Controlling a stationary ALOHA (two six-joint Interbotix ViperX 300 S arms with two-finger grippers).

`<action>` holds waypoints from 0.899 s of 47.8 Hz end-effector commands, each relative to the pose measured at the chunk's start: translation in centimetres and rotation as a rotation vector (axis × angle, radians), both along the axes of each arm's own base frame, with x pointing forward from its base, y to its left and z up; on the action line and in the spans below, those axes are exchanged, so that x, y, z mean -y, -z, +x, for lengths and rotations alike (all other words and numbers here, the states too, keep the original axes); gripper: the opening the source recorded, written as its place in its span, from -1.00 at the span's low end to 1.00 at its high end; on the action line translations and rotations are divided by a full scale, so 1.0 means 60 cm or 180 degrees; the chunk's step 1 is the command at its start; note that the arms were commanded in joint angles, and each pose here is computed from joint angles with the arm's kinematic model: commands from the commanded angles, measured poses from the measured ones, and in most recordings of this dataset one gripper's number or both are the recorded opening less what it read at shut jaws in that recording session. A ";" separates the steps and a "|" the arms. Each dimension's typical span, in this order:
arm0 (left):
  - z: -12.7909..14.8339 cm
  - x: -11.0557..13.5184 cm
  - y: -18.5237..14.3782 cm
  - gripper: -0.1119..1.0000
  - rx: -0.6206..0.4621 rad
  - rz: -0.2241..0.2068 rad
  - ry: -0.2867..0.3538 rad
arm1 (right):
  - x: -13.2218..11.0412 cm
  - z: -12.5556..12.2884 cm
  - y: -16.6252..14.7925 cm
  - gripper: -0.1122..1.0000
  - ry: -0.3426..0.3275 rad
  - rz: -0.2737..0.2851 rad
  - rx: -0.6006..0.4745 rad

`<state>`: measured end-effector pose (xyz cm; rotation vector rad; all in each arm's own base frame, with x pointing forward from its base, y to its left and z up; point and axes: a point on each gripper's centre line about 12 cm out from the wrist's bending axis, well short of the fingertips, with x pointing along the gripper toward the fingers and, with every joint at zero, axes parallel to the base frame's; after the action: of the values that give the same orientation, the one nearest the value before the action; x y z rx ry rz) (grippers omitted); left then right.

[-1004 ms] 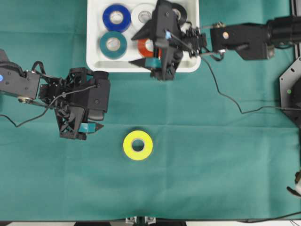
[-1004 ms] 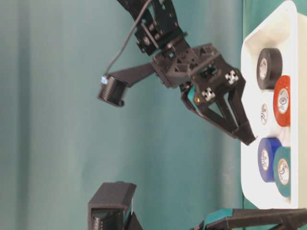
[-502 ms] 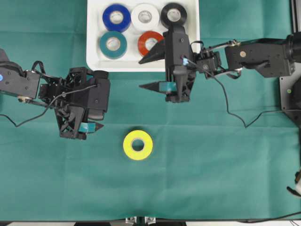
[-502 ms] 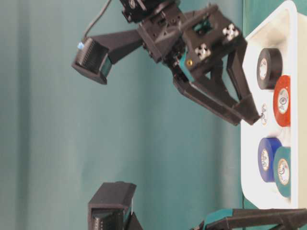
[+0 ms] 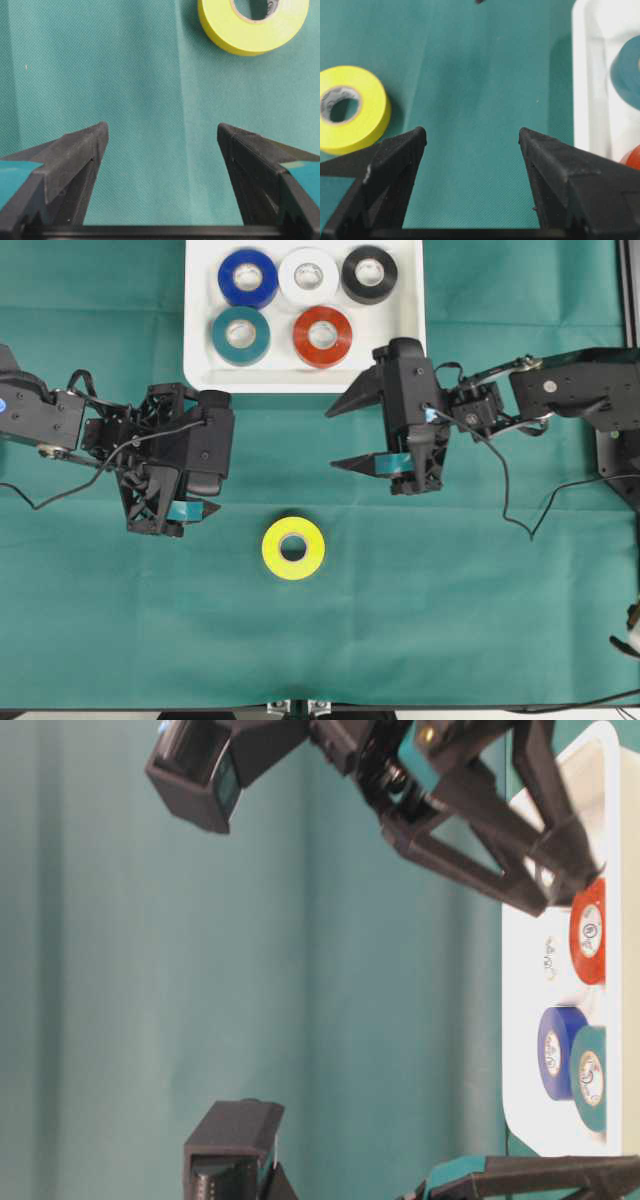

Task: Put the tape alternately from left to right into the white case.
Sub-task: 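Release the teal roll in the case and withdraw the right gripper, then move the left gripper over the yellow tape roll and grasp it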

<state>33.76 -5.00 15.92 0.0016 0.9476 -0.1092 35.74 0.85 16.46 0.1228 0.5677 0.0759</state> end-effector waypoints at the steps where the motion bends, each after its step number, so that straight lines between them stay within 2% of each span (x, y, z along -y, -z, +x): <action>1: 0.008 0.003 -0.023 0.70 0.0140 -0.0024 0.0007 | -0.006 -0.002 -0.014 0.60 -0.0028 0.0011 0.0080; 13: 0.020 0.005 -0.016 0.70 0.0108 -0.0067 -0.0056 | -0.007 -0.004 -0.012 0.60 -0.0031 0.0009 0.0066; 34: 0.073 0.026 -0.008 0.70 0.0003 -0.0612 -0.0731 | -0.005 -0.010 -0.004 0.60 -0.0020 -0.0007 -0.0001; 43: 0.091 0.041 0.001 0.70 -0.0042 -0.0715 -0.0823 | -0.005 -0.015 0.002 0.60 -0.0019 -0.0007 -0.0034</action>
<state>38.33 -6.75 14.63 -0.3199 0.9744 0.0430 34.83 1.04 15.48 0.1207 0.6072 0.0738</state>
